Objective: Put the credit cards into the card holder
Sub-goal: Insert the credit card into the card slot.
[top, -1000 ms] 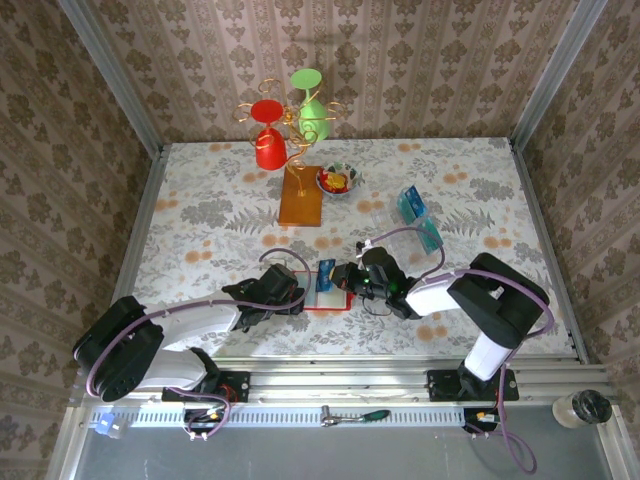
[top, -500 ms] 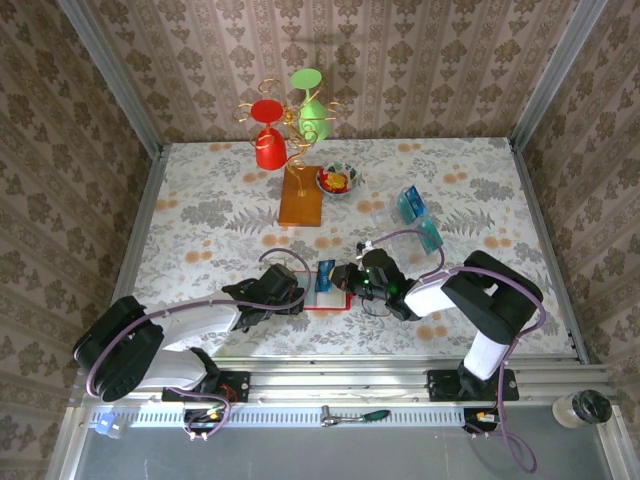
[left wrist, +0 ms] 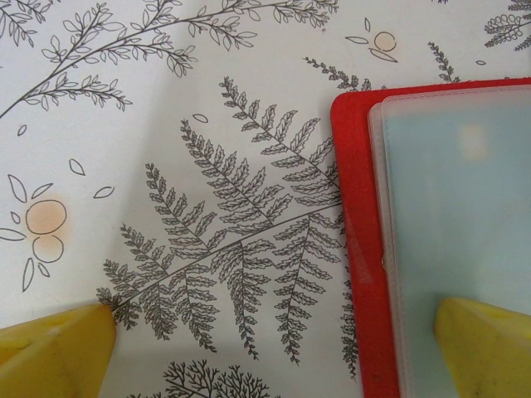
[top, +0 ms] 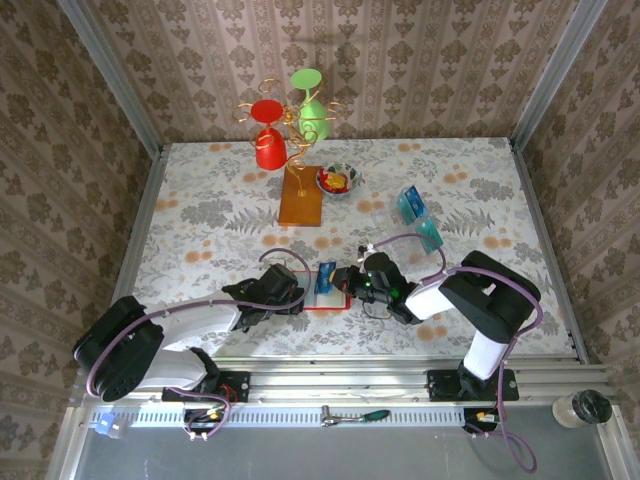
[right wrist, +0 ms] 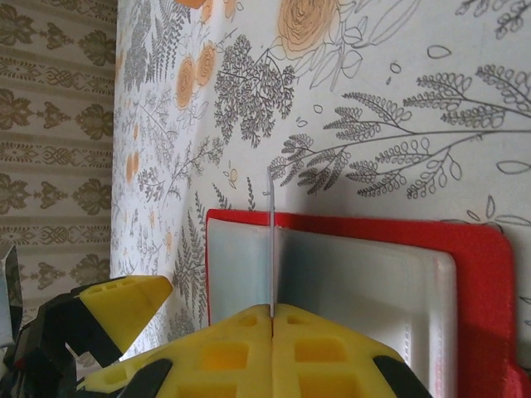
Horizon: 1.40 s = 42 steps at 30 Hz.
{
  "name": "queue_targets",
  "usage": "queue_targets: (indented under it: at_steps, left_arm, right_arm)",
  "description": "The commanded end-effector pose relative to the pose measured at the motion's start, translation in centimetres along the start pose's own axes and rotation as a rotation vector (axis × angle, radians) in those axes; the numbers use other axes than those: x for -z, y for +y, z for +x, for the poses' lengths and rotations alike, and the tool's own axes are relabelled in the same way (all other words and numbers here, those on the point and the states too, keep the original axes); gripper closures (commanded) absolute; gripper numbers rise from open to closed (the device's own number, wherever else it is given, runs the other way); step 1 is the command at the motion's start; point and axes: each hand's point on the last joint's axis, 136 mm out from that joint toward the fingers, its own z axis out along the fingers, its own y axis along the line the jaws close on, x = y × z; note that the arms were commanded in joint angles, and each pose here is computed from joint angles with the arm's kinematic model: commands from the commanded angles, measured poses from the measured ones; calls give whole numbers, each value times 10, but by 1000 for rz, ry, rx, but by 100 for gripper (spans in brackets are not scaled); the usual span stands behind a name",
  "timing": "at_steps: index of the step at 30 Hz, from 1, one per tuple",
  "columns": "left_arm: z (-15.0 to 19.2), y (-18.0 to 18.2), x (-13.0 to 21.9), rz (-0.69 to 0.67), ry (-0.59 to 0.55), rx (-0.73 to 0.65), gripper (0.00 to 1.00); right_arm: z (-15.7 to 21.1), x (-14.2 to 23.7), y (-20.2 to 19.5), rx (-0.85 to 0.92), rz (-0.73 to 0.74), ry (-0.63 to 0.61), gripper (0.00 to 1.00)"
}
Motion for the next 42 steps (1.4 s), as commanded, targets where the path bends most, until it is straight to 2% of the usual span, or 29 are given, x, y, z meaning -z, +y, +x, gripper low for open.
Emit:
queue_targets:
  at_steps: [1,42]
  left_arm:
    - [8,6,-1,-33,30,-10,0]
    - [7,6,-1,-32,27,-8,0]
  right_arm:
    - [8,0,1,-6,-20,19,100]
    - [23,1,-14,-30,-7,47,100]
